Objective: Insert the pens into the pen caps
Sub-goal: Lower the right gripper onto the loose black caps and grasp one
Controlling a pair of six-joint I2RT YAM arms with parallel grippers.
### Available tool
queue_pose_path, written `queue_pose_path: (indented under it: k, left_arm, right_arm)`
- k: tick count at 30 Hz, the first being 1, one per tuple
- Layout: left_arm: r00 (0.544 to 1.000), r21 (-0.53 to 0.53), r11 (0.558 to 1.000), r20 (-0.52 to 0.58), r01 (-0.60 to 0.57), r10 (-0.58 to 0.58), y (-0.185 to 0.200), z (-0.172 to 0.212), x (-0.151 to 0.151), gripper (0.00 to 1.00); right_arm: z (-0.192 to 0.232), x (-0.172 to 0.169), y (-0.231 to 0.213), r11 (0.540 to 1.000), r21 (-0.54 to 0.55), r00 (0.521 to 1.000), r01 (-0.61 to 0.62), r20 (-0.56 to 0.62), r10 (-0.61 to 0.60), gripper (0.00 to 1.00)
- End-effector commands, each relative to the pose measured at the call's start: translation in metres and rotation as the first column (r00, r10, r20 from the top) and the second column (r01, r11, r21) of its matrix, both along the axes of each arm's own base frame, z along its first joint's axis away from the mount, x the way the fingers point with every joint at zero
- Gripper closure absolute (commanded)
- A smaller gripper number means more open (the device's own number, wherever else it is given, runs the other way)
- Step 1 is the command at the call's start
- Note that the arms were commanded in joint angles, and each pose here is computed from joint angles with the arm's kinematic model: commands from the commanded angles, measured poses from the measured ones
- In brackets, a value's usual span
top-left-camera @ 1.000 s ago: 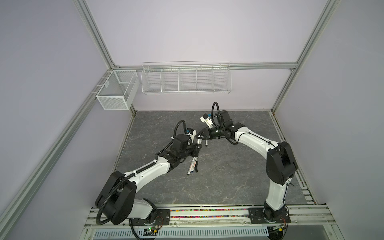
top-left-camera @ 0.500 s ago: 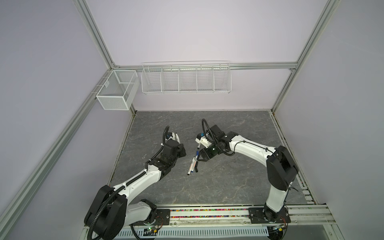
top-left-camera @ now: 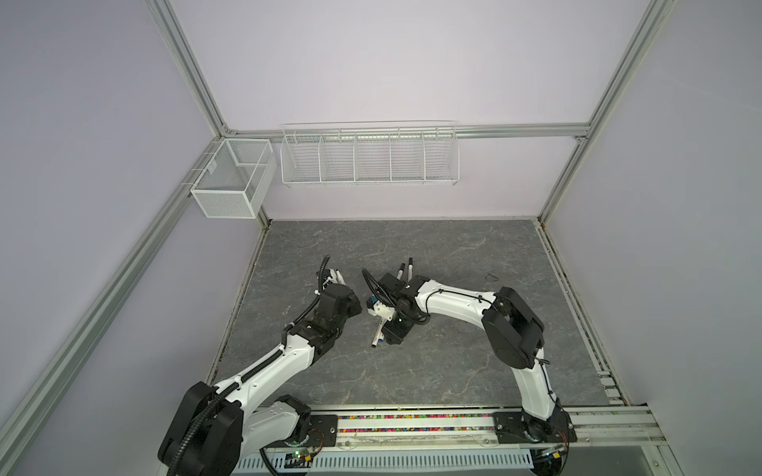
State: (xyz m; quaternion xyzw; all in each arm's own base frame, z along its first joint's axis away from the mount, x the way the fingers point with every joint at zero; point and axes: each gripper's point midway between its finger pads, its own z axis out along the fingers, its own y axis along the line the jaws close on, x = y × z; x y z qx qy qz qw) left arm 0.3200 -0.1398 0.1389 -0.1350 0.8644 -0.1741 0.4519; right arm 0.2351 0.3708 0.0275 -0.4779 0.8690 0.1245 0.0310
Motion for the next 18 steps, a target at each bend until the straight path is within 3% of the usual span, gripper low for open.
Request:
queue_pose_path:
  k: [1,10,18]
  left_arm:
    - [0.999,0.010,0.999,-0.013,-0.036,0.036,0.011,-0.004,-0.006,1.00]
    - [0.996,0.025,0.996,0.008,-0.087,0.087,0.027,0.003,-0.013,1.00]
    - [0.996,0.034,0.995,0.014,-0.091,0.090,0.033,0.006,-0.019,1.00]
  right_arm:
    - [-0.004,-0.003,0.002,0.998,-0.037,0.999,-0.044,0.012,0.045,0.45]
    - [-0.016,0.000,0.007,0.993,-0.106,0.997,-0.058,0.040,0.062,0.50]
    - [-0.019,0.003,0.009,0.990,-0.131,0.997,-0.052,0.058,0.060,0.63]
